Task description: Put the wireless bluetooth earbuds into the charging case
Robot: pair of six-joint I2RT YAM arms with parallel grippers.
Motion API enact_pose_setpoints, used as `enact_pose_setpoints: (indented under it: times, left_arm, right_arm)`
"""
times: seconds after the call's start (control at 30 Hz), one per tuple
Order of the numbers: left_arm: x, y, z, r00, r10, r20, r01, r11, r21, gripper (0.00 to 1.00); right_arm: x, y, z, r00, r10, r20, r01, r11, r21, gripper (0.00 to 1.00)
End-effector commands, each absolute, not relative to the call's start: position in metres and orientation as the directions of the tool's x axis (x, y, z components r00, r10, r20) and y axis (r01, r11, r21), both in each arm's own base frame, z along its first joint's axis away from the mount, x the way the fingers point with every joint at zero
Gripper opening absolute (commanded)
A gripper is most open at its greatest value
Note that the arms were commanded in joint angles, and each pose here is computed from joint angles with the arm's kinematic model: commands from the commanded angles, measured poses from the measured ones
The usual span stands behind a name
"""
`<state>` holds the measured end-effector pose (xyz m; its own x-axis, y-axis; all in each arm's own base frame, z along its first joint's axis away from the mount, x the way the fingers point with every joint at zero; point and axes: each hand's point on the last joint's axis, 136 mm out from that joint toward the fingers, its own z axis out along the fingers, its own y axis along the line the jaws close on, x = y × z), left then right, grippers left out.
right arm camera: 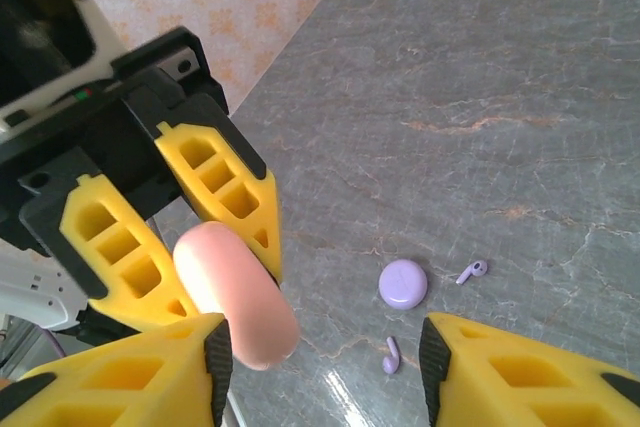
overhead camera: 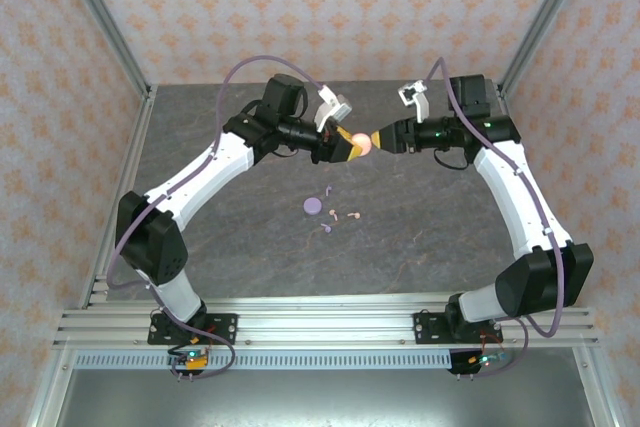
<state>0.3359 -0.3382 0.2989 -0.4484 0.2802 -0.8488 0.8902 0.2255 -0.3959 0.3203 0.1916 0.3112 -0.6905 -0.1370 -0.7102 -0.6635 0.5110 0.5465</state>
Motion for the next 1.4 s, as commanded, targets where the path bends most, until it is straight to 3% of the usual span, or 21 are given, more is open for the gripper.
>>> enact_pose_setpoints:
  times: [0.0, 0.3, 0.9, 1.37]
  left_arm:
    - [0.333, -0.34, 0.318, -0.329, 0.265, -0.906, 0.94, 0.179, -0.289, 0.18]
    - [0.331, -0.34, 0.318, -0.33, 0.266, -0.906, 0.941, 0.173, -0.292, 0.18]
    - [0.313, -0.34, 0.316, -0.26, 0.287, -0.922, 0.965, 0.121, -0.234, 0.18]
    - [0.329, -0.338, 0.306, -0.284, 0.253, -0.925, 0.949, 0.212, -0.233, 0.18]
  right_arm:
    - [0.306, 0.198, 0.314, -0.667, -0.174, -0.724, -0.701, 0.477, 0.531, 0.56]
    - [0.305, 0.206, 0.314, -0.656, -0.195, -0.729, -0.717, 0.463, 0.521, 0.57]
    - [0.334, 0.198, 0.308, -0.673, -0.144, -0.726, -0.65, 0.585, 0.486, 0.58]
    - [0.339, 0.187, 0.316, -0.658, -0.096, -0.747, -0.606, 0.656, 0.45, 0.6]
